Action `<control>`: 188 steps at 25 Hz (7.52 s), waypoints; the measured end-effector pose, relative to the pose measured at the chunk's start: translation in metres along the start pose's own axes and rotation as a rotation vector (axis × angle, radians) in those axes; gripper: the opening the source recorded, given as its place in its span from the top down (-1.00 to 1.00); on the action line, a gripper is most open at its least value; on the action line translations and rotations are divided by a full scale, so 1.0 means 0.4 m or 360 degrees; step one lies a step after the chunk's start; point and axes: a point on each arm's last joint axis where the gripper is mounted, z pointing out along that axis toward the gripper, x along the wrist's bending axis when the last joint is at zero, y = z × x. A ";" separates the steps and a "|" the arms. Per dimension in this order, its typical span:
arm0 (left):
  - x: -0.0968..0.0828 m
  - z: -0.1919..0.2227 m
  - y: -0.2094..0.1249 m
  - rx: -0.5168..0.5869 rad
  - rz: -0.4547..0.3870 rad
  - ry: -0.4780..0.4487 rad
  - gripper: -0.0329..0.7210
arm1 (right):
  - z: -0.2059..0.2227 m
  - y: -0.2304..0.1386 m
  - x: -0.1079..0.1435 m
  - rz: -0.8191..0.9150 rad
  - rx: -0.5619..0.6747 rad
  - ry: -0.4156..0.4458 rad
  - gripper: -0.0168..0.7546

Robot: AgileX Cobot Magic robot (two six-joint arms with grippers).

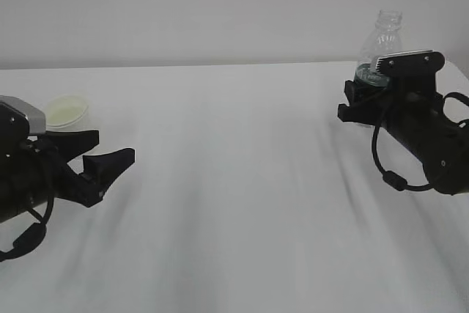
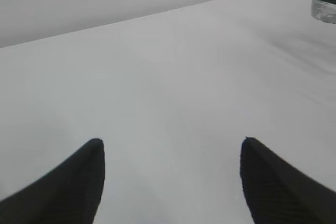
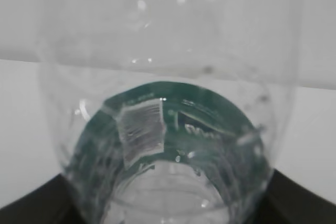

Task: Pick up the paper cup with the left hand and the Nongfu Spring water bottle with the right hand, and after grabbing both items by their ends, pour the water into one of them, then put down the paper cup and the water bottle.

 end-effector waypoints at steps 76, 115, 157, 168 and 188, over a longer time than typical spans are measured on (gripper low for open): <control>-0.037 0.012 0.001 0.0002 0.0011 -0.0068 -0.59 | 0.014 -0.114 0.005 -0.0005 0.0006 -0.0017 -0.61; -0.017 0.012 0.005 -0.0026 -0.0053 0.0072 -0.59 | -0.161 -0.064 -0.006 -0.0009 0.0033 -0.0019 -0.59; 0.058 -0.063 0.118 -0.0116 -0.0049 0.0750 -0.57 | -0.213 0.041 -0.017 0.0025 0.0028 -0.0034 -0.58; 0.039 -0.118 0.178 -0.0058 -0.0136 0.0771 -0.54 | -0.241 0.080 -0.019 0.0037 0.0120 -0.0015 -0.58; -0.014 -0.236 0.275 -0.0098 -0.0209 0.0731 -0.52 | -0.318 0.161 -0.023 0.0056 0.0240 0.0020 -0.58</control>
